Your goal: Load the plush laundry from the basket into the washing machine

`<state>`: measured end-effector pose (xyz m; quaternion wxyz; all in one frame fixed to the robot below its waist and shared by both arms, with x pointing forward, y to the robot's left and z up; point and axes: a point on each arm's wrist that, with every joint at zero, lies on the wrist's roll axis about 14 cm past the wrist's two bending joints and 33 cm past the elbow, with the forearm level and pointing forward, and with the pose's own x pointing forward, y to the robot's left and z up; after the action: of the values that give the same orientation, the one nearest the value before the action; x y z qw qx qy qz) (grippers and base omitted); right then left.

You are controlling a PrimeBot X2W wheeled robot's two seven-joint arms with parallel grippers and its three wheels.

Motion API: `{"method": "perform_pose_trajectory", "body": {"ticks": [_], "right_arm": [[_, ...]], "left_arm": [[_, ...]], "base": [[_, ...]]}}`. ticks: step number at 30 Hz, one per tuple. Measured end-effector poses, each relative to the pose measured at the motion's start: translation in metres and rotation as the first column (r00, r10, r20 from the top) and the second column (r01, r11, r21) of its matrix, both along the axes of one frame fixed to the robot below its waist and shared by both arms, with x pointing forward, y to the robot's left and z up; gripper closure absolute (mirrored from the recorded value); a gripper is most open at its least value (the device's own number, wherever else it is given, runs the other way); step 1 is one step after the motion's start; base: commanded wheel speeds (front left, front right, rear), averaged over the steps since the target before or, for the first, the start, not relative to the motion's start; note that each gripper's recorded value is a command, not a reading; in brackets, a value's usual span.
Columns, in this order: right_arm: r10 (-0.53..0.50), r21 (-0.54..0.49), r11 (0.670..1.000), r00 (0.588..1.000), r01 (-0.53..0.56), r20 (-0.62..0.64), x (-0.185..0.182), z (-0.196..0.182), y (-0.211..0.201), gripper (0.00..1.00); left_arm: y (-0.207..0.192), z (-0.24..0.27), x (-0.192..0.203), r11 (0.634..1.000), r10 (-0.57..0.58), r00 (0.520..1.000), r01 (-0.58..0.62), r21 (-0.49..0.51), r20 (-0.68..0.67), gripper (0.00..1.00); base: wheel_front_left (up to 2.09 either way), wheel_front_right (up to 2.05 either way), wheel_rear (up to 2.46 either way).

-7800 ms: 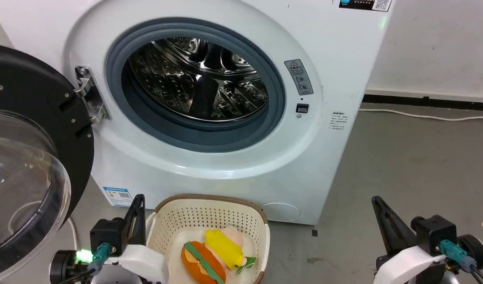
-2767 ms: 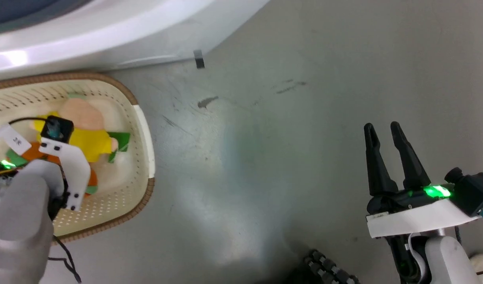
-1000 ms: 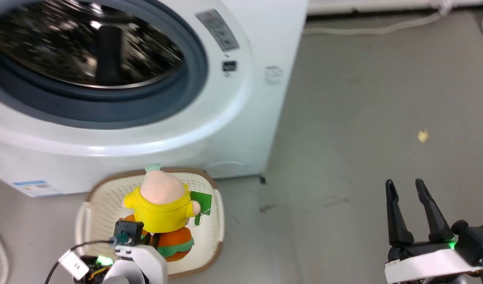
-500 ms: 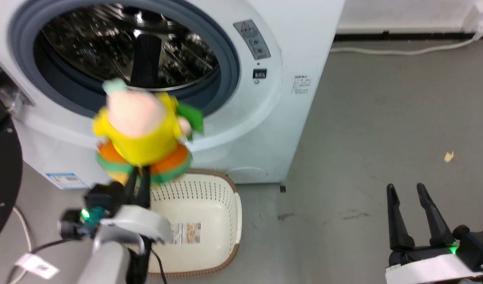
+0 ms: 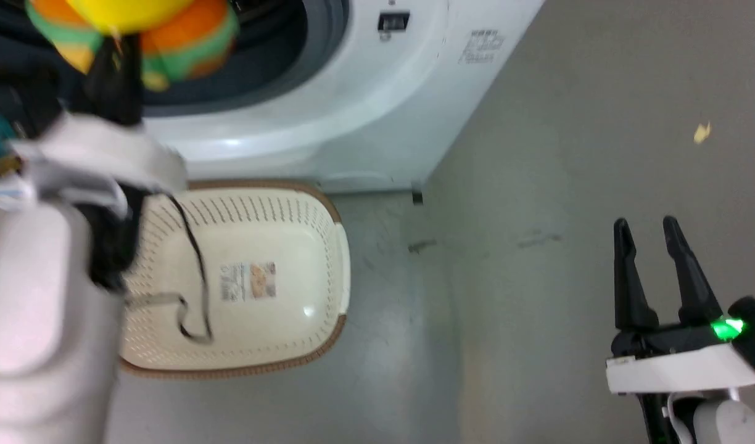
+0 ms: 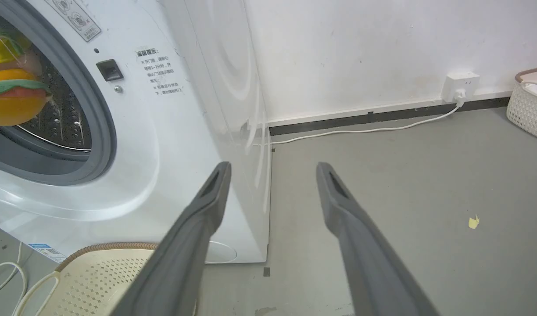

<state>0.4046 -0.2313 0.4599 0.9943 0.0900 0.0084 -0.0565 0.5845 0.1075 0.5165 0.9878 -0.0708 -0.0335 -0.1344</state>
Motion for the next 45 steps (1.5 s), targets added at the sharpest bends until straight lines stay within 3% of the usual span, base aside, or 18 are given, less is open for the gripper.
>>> {"method": "perform_pose_trajectory", "body": {"ticks": [3,5,10,15,23,29,30,31,32,35,39,45], "right_arm": [[-0.035,0.057,0.998,0.999,0.037,-0.041,0.01,-0.022,-0.009,0.0],[-0.043,0.066,0.997,0.998,0.046,-0.048,0.013,-0.026,-0.011,0.0],[-0.065,0.059,0.996,0.993,0.071,-0.094,0.025,-0.048,-0.021,0.0],[-0.091,0.046,0.994,0.986,0.099,-0.139,0.023,-0.063,-0.031,0.0],[-0.127,0.023,0.991,0.976,0.133,-0.178,0.015,-0.072,-0.043,0.0],[-0.126,0.027,0.991,0.978,0.132,-0.166,0.016,-0.068,-0.043,0.0],[-0.127,0.027,0.991,0.979,0.133,-0.161,0.016,-0.066,-0.043,0.0],[-0.127,0.025,0.991,0.98,0.133,-0.156,0.017,-0.065,-0.044,0.0],[-0.126,0.022,0.991,0.98,0.131,-0.151,0.018,-0.063,-0.044,0.0],[-0.115,0.011,0.993,0.985,0.117,-0.128,0.02,-0.055,-0.041,0.0],[-0.104,-0.01,0.995,0.992,0.104,-0.077,0.021,-0.034,-0.039,0.0],[-0.082,-0.039,0.996,0.997,0.082,0.008,0.011,0.002,-0.033,0.0]], "left_arm": [[-0.002,-0.017,0.048,0.999,-0.025,0.997,0.028,0.04,-0.078,1.0],[-0.001,-0.025,0.059,0.997,-0.027,0.994,0.034,0.066,-0.105,1.0],[0.006,-0.065,0.123,0.976,0.007,0.979,0.037,0.213,-0.202,1.0],[0.002,-0.093,0.161,0.956,0.032,0.964,0.048,0.29,-0.264,1.0],[-0.006,-0.159,0.173,0.919,0.064,0.895,0.12,0.376,-0.441,1.0],[-0.001,-0.162,0.17,0.915,0.074,0.881,0.125,0.383,-0.467,1.0],[-0.001,-0.16,0.169,0.917,0.073,0.882,0.124,0.38,-0.465,0.92],[-0.002,-0.156,0.168,0.92,0.068,0.887,0.122,0.373,-0.456,0.51],[-0.003,-0.153,0.167,0.921,0.062,0.893,0.12,0.369,-0.447,0.0],[-0.009,-0.144,0.158,0.926,0.041,0.902,0.127,0.356,-0.43,0.0],[-0.013,-0.127,0.139,0.96,0.019,0.916,0.095,0.263,-0.401,0.0],[-0.014,-0.102,0.086,0.972,-0.031,0.947,0.104,0.213,-0.319,0.0]], "base": [[0.0,0.0,0.0],[0.0,0.0,0.0],[0.0,0.0,0.0],[0.0,0.0,0.0],[0.0,0.0,0.0],[0.0,0.0,0.0],[0.0,0.0,0.0],[0.0,0.0,0.0],[0.0,0.0,0.0],[0.0,0.0,0.0],[0.0,0.0,0.0],[0.0,0.0,0.0]]}}
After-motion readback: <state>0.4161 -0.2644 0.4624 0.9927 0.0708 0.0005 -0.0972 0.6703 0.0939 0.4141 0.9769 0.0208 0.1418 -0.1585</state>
